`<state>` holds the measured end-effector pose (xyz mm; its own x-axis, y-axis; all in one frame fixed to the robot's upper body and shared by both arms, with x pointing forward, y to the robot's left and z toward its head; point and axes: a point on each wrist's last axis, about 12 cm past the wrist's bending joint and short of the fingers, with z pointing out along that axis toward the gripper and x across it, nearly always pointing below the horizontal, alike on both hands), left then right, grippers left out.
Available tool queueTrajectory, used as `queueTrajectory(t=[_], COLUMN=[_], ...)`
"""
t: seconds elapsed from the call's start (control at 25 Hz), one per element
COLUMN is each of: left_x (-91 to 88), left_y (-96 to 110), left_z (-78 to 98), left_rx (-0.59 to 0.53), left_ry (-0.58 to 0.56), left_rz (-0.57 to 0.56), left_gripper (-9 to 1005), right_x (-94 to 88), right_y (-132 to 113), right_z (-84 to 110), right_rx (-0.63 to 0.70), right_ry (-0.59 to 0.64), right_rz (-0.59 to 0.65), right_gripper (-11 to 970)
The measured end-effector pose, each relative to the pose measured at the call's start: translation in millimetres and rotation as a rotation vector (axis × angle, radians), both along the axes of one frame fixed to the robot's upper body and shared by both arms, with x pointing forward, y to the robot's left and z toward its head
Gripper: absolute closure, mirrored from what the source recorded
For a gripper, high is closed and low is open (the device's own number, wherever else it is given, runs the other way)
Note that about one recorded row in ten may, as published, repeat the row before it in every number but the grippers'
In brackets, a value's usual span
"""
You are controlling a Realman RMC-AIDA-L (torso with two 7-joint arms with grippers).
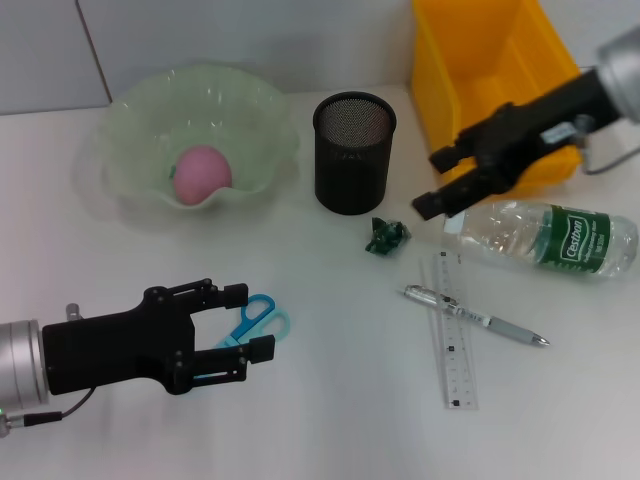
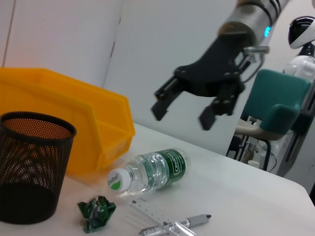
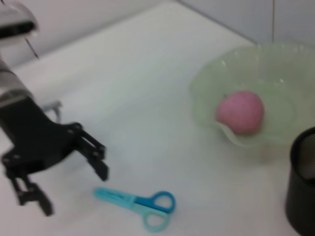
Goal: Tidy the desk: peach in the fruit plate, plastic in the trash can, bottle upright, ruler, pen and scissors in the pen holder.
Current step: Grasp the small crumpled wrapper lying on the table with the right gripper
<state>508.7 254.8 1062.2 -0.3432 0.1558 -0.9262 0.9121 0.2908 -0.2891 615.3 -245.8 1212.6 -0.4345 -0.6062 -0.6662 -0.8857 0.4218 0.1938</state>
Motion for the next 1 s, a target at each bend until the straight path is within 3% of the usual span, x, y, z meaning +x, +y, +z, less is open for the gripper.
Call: queueTrajectory(t=[0.04, 0.12, 0.24, 0.44, 1.0], left_x=[-0.6, -0.6, -0.7, -1.1, -0.3], left_y=[-0.8, -0.8, -2.5, -5.1, -3.9], left_z=[-0.5, -0.5, -1.5, -2.4, -3.2], left_rx=[-0.002, -0.002, -0.002, -0.005, 0.003], left_ry=[0.001, 0.001, 0.002, -0.005, -0.006], left_rz=[0.000, 0.000, 0.004, 0.002, 0.012], left_gripper=[215, 215, 214, 214, 215], right_x=[8.1, 11.6, 22.4, 29.0, 30.5], right_y=[17.1, 24.8, 56.0, 81.5, 93.1], right_z=[0.5, 0.3, -6.1, -21.1, -61.6], right_rx=[-0.072, -0.104, -0.230, -0.355, -0.422], right_ry=[-0.004, -0.009, -0.013, -0.035, -0.050], right_rz=[0.005, 0.008, 0.018, 0.008, -0.006], right_gripper=[142, 142, 142, 142, 142])
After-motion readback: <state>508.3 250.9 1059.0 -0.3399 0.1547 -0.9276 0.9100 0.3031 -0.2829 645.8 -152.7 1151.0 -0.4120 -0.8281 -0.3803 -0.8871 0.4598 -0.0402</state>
